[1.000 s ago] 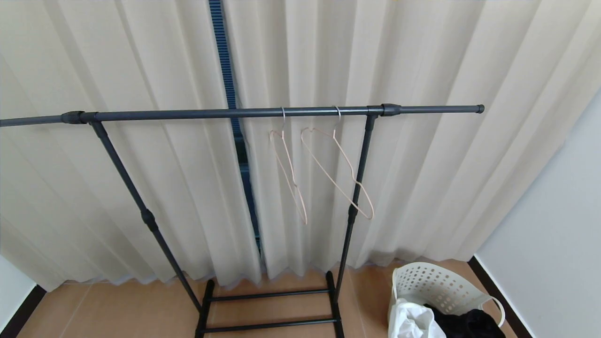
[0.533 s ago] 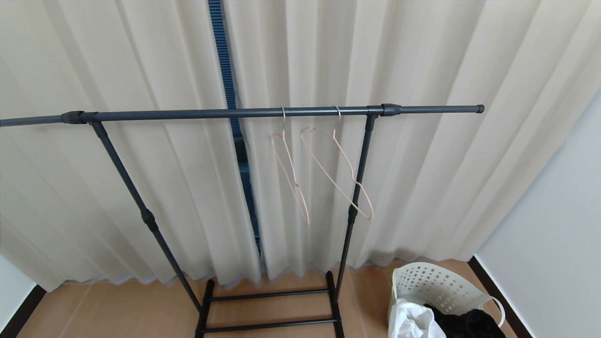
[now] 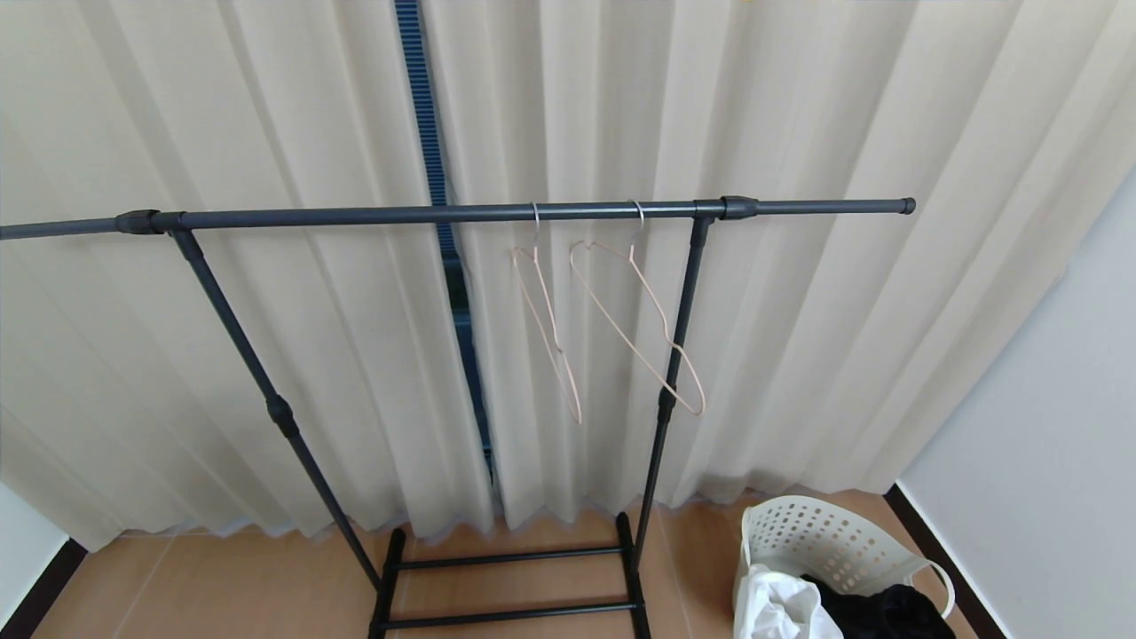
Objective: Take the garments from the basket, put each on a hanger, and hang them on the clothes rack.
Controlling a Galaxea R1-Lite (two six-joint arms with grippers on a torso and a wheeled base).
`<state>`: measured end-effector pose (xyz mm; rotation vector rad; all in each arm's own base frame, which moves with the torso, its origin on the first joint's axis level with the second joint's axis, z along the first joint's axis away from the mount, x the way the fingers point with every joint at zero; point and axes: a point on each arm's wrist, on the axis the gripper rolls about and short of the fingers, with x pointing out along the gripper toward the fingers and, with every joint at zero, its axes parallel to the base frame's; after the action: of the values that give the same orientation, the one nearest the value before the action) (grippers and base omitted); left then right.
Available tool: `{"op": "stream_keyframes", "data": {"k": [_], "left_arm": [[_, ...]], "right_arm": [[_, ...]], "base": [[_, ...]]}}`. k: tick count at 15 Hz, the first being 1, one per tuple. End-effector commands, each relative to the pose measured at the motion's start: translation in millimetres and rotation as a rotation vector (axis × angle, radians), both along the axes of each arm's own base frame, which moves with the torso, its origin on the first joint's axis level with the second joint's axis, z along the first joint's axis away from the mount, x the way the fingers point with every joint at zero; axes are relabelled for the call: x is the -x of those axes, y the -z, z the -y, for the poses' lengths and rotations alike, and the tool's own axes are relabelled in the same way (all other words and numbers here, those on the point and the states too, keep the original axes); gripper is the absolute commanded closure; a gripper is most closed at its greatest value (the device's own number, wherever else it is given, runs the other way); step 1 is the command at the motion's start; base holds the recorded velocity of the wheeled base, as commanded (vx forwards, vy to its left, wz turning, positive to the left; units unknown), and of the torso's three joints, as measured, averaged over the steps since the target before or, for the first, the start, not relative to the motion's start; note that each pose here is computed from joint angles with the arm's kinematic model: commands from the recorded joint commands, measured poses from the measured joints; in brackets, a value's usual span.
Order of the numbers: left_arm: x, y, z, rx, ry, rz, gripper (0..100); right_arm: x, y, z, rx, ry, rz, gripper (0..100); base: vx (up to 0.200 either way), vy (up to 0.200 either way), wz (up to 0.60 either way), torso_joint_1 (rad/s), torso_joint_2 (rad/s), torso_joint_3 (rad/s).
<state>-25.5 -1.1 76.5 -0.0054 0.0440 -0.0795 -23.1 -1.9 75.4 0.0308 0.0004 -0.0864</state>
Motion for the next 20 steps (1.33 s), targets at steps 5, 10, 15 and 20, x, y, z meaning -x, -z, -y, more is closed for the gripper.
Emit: {"op": "stream_keyframes", "data": {"k": [5,10,15,20], "left_arm": [[-0.1,-0.1,0.0,0.0,0.0,-0.001,0],[-0.1,-0.1,-0.2,-0.001,-0.006,-0.001,0],[-0.2,0.4,-0.5,0.001,-0.02,-0.002,0],[-0.2,0.4,-0.6,0.001,-0.024,-0.002,0]], "right_arm": [[-0.2,0.4,0.0,-0.001,0.0,-0.003,0],[-0.2,-0.7,0.2,0.0,0.012,0.008,0],[-0.2,-0.7,0.3,-0.003,0.016,0.008,0],[-0.3,-0.7,0.3,-0.001,0.016,0.006,0]], "base": [[0.0,0.0,0.0,0.0,0.0,0.0],[0.0,0.0,0.0,0.0,0.0,0.0],[0.0,0.0,0.0,0.0,0.0,0.0],[0.0,0.0,0.0,0.0,0.0,0.0]]}}
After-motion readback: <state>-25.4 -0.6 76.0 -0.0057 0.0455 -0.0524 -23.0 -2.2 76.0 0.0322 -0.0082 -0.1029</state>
